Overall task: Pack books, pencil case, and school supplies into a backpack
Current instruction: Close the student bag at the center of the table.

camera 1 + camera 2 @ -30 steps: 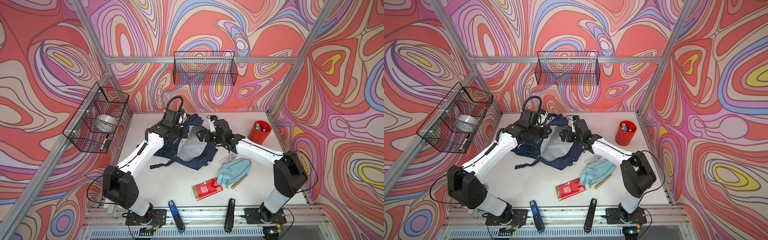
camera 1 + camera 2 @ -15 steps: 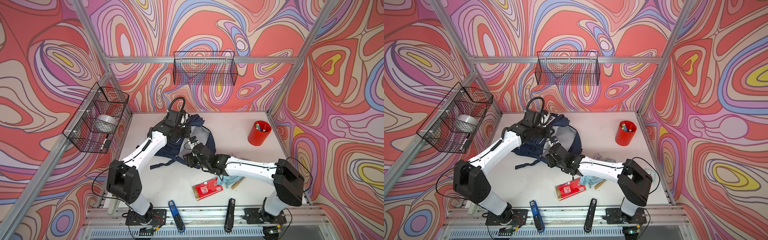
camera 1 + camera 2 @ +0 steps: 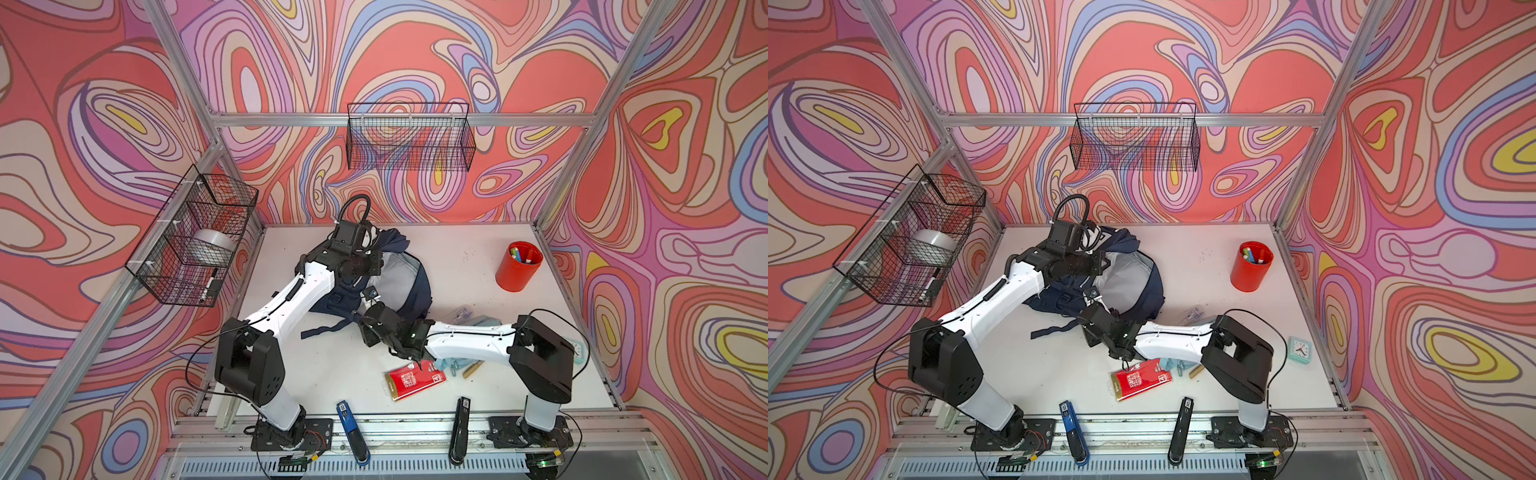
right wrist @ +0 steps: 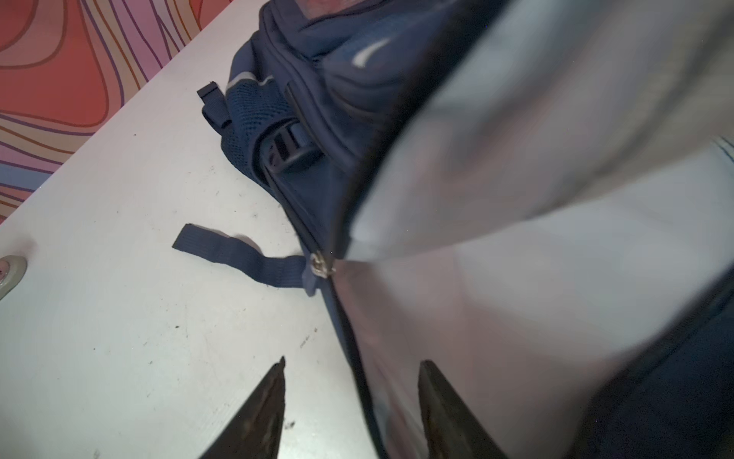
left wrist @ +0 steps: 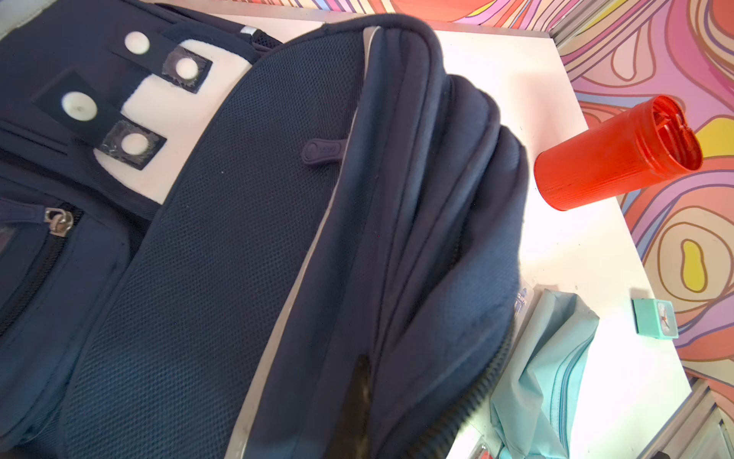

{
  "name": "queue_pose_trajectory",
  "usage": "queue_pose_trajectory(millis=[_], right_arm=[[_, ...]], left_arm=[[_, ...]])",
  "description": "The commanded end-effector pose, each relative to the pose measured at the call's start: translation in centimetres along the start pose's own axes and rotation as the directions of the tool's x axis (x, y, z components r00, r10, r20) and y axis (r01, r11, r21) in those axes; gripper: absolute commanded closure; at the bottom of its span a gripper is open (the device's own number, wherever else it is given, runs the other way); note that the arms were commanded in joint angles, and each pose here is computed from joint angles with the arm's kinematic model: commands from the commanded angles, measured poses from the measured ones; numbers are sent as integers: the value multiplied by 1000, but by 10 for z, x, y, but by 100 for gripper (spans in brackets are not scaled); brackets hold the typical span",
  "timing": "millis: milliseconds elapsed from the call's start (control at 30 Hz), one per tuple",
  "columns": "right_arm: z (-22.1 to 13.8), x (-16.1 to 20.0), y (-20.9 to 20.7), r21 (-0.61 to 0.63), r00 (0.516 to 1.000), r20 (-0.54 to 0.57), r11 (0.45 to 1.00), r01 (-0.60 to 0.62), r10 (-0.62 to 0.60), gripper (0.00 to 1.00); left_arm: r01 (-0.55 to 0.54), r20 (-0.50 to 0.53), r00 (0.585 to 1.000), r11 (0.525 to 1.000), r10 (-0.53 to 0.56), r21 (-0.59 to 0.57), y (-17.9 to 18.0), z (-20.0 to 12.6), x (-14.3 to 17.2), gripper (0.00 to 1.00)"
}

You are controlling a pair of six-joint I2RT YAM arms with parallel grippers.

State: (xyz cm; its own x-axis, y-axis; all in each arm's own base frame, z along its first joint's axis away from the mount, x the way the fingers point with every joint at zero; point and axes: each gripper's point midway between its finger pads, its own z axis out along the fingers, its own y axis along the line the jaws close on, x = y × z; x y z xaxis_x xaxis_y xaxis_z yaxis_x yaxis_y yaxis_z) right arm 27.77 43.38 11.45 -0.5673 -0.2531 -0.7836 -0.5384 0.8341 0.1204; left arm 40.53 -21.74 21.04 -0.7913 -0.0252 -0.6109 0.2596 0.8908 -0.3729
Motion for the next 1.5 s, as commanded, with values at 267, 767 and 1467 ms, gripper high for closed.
queue_pose_trajectory(millis=[267, 767, 1467], right_arm=[[22, -2, 10, 64, 999, -1, 997, 33, -33, 48], [63, 13, 0, 195, 997, -69, 979, 57, -44, 46], [54, 21, 6, 5, 998, -61, 999, -33, 33, 100]], left_arm=[[54, 59, 997, 998, -55, 15, -2, -4, -22, 100], [75, 48, 996, 997, -76, 19, -3, -9, -16, 100], [139, 163, 978, 990, -131, -38, 15, -47, -41, 27]])
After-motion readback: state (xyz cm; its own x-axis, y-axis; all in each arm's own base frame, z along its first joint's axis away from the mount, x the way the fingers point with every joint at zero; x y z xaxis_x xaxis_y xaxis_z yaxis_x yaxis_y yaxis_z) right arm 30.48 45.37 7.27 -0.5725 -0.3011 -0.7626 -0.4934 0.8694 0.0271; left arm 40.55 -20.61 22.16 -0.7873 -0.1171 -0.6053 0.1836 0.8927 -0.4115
